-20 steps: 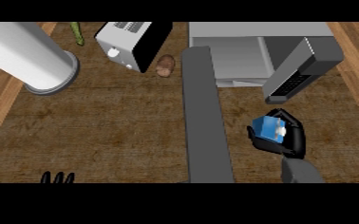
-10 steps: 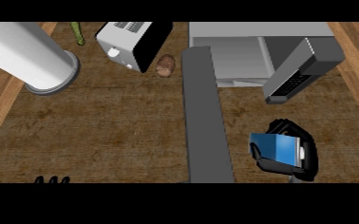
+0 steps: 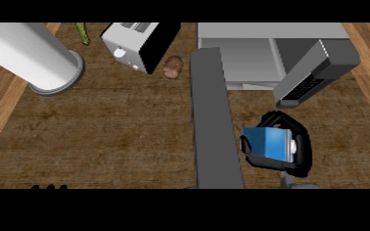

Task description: Pick up the milk, place it into the microwave and close the microwave

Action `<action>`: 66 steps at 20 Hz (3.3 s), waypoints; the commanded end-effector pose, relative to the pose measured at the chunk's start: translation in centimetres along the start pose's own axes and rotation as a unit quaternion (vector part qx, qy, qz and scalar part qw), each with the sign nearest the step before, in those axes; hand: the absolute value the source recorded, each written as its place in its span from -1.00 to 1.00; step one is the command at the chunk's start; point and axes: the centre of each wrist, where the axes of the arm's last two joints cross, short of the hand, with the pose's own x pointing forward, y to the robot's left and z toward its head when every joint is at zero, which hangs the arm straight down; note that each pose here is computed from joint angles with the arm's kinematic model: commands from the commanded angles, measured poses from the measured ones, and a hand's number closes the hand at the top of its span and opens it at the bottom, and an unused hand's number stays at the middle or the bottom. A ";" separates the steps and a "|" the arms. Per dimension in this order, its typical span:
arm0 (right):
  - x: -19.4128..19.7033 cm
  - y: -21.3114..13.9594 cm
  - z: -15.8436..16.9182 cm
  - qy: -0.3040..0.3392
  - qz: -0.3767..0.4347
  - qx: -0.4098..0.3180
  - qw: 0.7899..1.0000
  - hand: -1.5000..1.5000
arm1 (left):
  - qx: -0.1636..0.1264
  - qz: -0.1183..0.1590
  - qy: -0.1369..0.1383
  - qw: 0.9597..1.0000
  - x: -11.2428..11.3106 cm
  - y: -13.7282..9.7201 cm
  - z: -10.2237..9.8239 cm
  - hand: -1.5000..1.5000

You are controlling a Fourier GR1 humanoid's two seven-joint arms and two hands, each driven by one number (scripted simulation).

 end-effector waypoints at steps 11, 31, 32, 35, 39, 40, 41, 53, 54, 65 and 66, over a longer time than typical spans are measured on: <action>-4.1 5.2 -7.0 0.049 0.095 -0.003 0.994 1.00 | 0.011 -0.001 0.004 1.000 -0.9 1.8 -0.9 -1.00; -7.3 0.8 -13.5 0.087 0.221 -0.047 0.970 1.00 | -0.018 0.006 0.006 1.000 0.2 2.5 -0.7 -1.00; -7.5 2.3 -13.2 0.084 0.229 -0.045 0.969 1.00 | -0.022 0.011 0.008 1.000 -0.7 2.6 -1.3 -1.00; -7.8 1.6 -12.9 0.069 0.256 -0.041 0.963 1.00 | -0.025 0.002 0.009 1.000 -1.6 3.3 -0.9 -1.00; -6.4 -0.7 -15.2 0.027 0.301 -0.042 0.952 1.00 | -0.028 0.007 0.005 1.000 -1.3 3.1 -1.0 -1.00; -6.8 -0.8 -14.6 0.020 0.323 -0.038 0.946 1.00 | -0.024 0.004 0.004 1.000 -1.0 3.4 -1.2 -1.00; -6.5 0.4 -15.1 0.010 0.335 -0.046 0.941 1.00 | -0.039 0.007 0.004 0.999 -0.8 2.9 -1.5 -1.00; -4.3 -0.5 -18.3 -0.048 0.334 -0.112 0.935 1.00 | -0.031 0.009 0.017 0.999 -1.7 3.1 -0.7 -1.00; -4.0 -1.1 -18.7 -0.051 0.350 -0.115 0.928 1.00 | -0.038 0.008 0.014 0.999 -1.8 3.6 -1.4 -1.00; -3.4 -0.8 -19.6 -0.055 0.396 -0.181 0.898 1.00 | -0.061 0.010 0.020 0.998 -1.7 3.3 -1.9 -1.00; -3.7 -1.4 -19.1 -0.054 0.403 -0.181 0.896 1.00 | -0.056 0.001 0.013 0.998 -1.6 4.1 -1.9 -1.00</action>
